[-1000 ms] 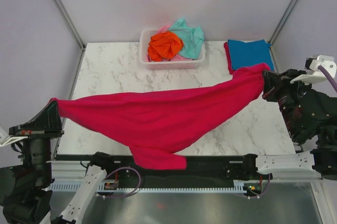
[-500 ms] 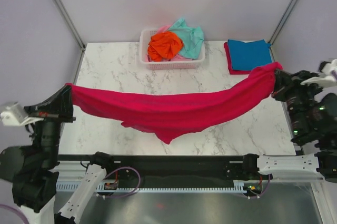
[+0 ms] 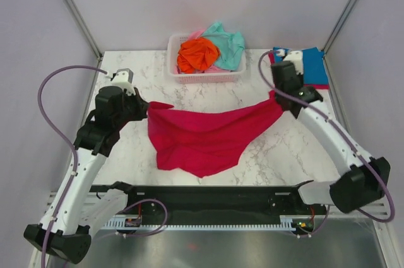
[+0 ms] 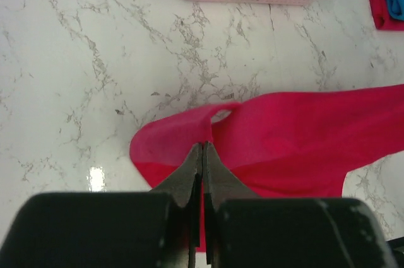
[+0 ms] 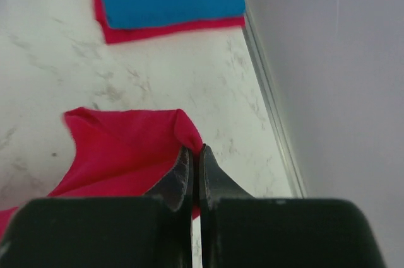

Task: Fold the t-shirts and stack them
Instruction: Flatten the tshirt out

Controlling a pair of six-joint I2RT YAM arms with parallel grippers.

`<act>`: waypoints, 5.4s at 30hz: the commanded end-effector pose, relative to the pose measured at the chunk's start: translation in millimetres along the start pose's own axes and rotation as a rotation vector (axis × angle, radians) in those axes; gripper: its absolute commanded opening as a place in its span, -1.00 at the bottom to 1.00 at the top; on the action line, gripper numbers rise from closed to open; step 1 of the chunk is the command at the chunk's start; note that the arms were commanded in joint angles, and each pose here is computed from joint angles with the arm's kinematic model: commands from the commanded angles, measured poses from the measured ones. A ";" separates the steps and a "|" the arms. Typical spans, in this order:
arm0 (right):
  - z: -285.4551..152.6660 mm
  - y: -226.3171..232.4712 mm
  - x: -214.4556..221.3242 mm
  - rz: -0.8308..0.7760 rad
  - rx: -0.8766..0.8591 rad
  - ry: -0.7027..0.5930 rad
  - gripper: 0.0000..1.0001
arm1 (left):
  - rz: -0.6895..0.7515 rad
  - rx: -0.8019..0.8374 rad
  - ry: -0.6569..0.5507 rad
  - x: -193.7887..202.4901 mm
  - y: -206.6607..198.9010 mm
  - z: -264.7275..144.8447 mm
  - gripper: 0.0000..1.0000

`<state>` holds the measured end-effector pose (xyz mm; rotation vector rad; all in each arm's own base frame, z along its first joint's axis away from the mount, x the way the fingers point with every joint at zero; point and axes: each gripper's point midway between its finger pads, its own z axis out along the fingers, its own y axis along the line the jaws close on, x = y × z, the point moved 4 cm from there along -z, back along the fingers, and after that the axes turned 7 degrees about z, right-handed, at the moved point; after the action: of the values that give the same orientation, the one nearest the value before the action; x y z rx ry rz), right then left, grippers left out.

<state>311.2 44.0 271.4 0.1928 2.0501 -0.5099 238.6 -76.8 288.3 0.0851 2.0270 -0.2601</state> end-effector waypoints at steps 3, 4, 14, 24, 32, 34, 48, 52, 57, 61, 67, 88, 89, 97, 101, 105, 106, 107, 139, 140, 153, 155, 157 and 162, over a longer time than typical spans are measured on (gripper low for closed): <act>93.0 4.7 2.5 0.229 -0.068 0.294 -0.65 | -0.015 -0.003 -0.023 -17.4 -3.3 20.5 -0.96; 100.4 13.0 -6.7 0.244 -0.103 0.321 -0.42 | -0.011 -0.014 0.006 -14.4 -2.1 27.8 -0.96; -66.4 119.0 43.9 0.143 -0.407 0.201 0.92 | -0.022 -0.111 0.242 39.0 14.0 78.4 -0.96; -234.4 253.6 150.1 -0.007 -0.768 0.203 0.80 | -0.016 -0.132 0.264 49.6 22.7 80.7 -0.96; -250.8 343.1 185.7 -0.221 -0.766 0.179 0.68 | -0.018 -0.169 0.294 58.2 33.1 78.1 -0.96; -256.4 356.4 181.5 -0.219 -0.787 0.176 0.64 | -0.024 -0.166 0.290 56.8 33.6 77.4 -0.96; -195.8 362.7 254.6 -0.320 -0.589 0.232 0.31 | -0.041 -0.161 0.291 57.4 34.1 75.8 -0.96; -185.3 356.0 259.9 -0.324 -0.553 0.228 0.11 | -0.041 -0.160 0.294 58.0 34.0 75.4 -0.96; -167.9 345.7 265.8 -0.332 -0.491 0.209 -0.10 | -0.041 -0.162 0.295 58.6 34.3 75.5 -0.96; -154.9 337.9 264.7 -0.314 -0.458 0.207 -0.32 | -0.040 -0.167 0.296 58.6 34.9 76.0 -0.96; -143.4 322.4 269.2 -0.309 -0.454 0.200 -1.00 | -0.040 -0.169 0.300 60.0 35.3 75.9 -0.96; -272.8 68.4 -8.1 0.280 -0.687 -0.264 -1.00 | -0.015 0.031 -0.435 -84.8 -2.8 -126.6 -0.96; -280.1 54.9 -26.4 0.286 -0.703 -0.287 -1.00 | 0.011 0.035 -0.483 -91.2 -3.4 -142.4 -0.96; -303.9 -17.7 -96.1 0.300 -0.796 -0.407 -1.00 | 0.131 0.086 -0.777 -134.2 -14.5 -243.8 -0.96; -302.7 -35.1 -117.7 0.275 -0.721 -0.478 -1.00 | 0.118 0.076 -0.864 -145.4 -13.9 -271.5 -0.96; -309.7 -18.7 -129.9 0.107 -0.352 -0.503 -1.00 | 0.088 0.034 -0.945 -158.5 -8.8 -288.3 -0.96; -305.6 -13.3 -135.5 0.130 -0.321 -0.494 -1.00 | 0.085 0.026 -0.938 -158.7 -7.7 -285.3 -0.96; -300.4 -8.7 -139.6 0.141 -0.303 -0.495 -1.00 | 0.081 0.019 -0.939 -159.9 -6.8 -283.7 -0.96; -267.8 -140.5 -179.8 0.367 -0.708 -0.674 -1.00 | 0.231 0.189 -0.968 -164.3 -33.7 -273.0 -0.96; -263.9 -129.3 -176.9 0.316 -0.707 -0.655 -1.00 | 0.226 0.210 -0.908 -158.2 -35.6 -249.7 -0.95; -247.2 55.3 -162.5 0.056 -0.972 -0.478 -1.00 | 0.008 0.330 -0.388 -61.0 -40.6 -77.1 -0.71; -263.2 88.3 -171.6 0.032 -1.052 -0.480 -1.00 | 0.003 0.308 -0.362 -54.8 -37.4 -77.6 -0.73; -312.3 100.7 -192.4 0.029 -1.162 -0.566 -1.00 | 0.014 0.283 -0.361 -51.6 -33.6 -86.3 -0.72; -374.8 52.2 -228.1 0.176 -1.084 -0.724 -1.00 | 0.039 0.201 -0.426 -54.8 -21.8 -115.8 -0.65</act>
<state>178.7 339.0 516.9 -0.6836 1.5399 0.5201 173.8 -83.7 365.9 0.2242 1.6459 -0.4852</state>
